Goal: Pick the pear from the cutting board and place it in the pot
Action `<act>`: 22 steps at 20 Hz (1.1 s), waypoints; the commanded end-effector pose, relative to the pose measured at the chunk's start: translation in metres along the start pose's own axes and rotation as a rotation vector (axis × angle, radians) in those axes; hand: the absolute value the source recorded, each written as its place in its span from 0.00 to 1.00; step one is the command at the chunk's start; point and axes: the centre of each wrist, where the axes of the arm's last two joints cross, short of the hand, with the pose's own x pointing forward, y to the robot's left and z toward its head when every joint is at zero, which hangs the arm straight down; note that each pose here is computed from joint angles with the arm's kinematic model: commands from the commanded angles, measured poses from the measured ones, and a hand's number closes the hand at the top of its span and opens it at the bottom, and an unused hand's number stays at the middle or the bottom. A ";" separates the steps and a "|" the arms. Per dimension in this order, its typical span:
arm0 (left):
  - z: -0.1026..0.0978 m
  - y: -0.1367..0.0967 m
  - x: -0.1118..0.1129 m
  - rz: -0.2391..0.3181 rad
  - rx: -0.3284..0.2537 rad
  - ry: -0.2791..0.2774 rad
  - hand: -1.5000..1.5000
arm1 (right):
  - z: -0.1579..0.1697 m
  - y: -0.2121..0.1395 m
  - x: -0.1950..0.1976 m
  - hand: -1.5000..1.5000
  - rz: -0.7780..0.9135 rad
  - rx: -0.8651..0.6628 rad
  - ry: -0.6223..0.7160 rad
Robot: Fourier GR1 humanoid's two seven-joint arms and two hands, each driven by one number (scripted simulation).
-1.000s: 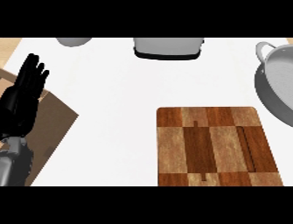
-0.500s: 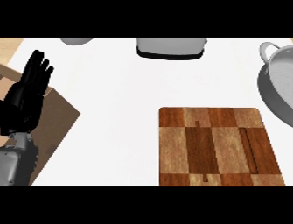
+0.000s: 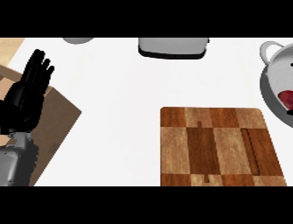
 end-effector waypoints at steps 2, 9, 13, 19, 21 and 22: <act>0.003 0.006 -0.017 0.006 0.003 0.042 0.50 | -0.010 -0.008 0.005 0.00 -0.284 -0.036 -0.095; 0.000 0.007 0.000 0.009 0.012 0.026 0.50 | 0.018 -0.047 -0.003 0.00 -0.496 -0.129 -0.073; 0.005 0.006 -0.006 -0.005 0.019 0.022 0.50 | 0.032 -0.066 -0.005 0.00 -0.515 -0.170 -0.052; 0.005 -0.002 -0.003 0.013 0.015 0.023 0.50 | 0.048 -0.094 -0.002 0.00 -0.513 -0.183 -0.035; 0.007 0.009 -0.003 0.003 0.027 0.015 0.50 | 0.059 -0.110 0.000 0.00 -0.523 -0.154 -0.031; 0.001 0.003 0.003 0.017 0.020 0.020 0.50 | 0.061 -0.100 -0.005 0.00 -0.521 -0.149 -0.018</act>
